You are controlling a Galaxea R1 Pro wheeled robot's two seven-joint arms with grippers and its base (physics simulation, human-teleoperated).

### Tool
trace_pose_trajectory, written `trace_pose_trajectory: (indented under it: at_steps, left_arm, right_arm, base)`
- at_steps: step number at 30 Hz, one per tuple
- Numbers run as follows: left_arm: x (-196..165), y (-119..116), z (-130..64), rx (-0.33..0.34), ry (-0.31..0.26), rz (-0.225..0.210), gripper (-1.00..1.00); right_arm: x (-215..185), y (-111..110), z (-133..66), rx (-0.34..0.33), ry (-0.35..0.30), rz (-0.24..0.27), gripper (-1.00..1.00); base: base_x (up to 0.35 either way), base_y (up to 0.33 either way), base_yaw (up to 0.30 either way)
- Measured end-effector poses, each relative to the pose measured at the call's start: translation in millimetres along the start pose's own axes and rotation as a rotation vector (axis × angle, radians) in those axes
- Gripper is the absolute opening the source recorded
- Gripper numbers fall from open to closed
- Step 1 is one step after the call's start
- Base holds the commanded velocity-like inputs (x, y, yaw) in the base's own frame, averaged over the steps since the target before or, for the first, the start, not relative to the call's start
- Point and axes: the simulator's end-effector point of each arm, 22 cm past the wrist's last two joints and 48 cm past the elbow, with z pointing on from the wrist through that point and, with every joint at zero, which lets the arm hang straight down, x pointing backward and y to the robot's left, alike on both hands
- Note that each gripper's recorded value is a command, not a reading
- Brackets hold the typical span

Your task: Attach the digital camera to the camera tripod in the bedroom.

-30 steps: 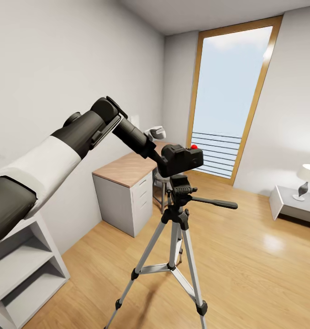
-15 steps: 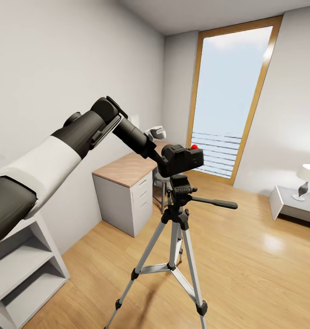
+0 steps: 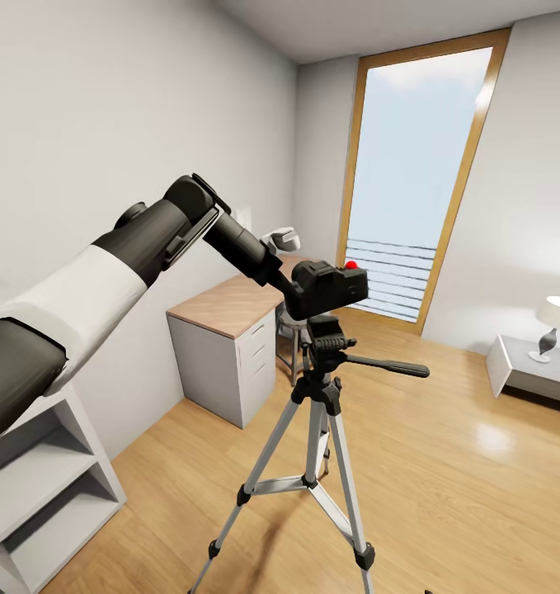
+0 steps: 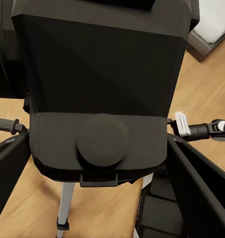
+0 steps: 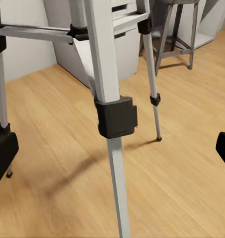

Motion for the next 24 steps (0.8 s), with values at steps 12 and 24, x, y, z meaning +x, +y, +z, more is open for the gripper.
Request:
trace_pose_trajectory:
  at_steps: [12, 24]
  left_arm:
    - [0.3, 0.0, 0.2, 0.0, 0.001, 0.0, -1.0]
    - [0.3, 0.0, 0.3, 0.0, 0.001, 0.0, -1.0]
  right_arm:
    - [-20.8, 17.0, 26.6, -0.017, -0.014, 0.04, 1.0]
    - [-48.6, 31.8, 54.3, -0.034, -0.032, 0.077, 1.0]
  base:
    - [0.0, 0.0, 0.0]
    - [0.0, 0.0, 0.0]
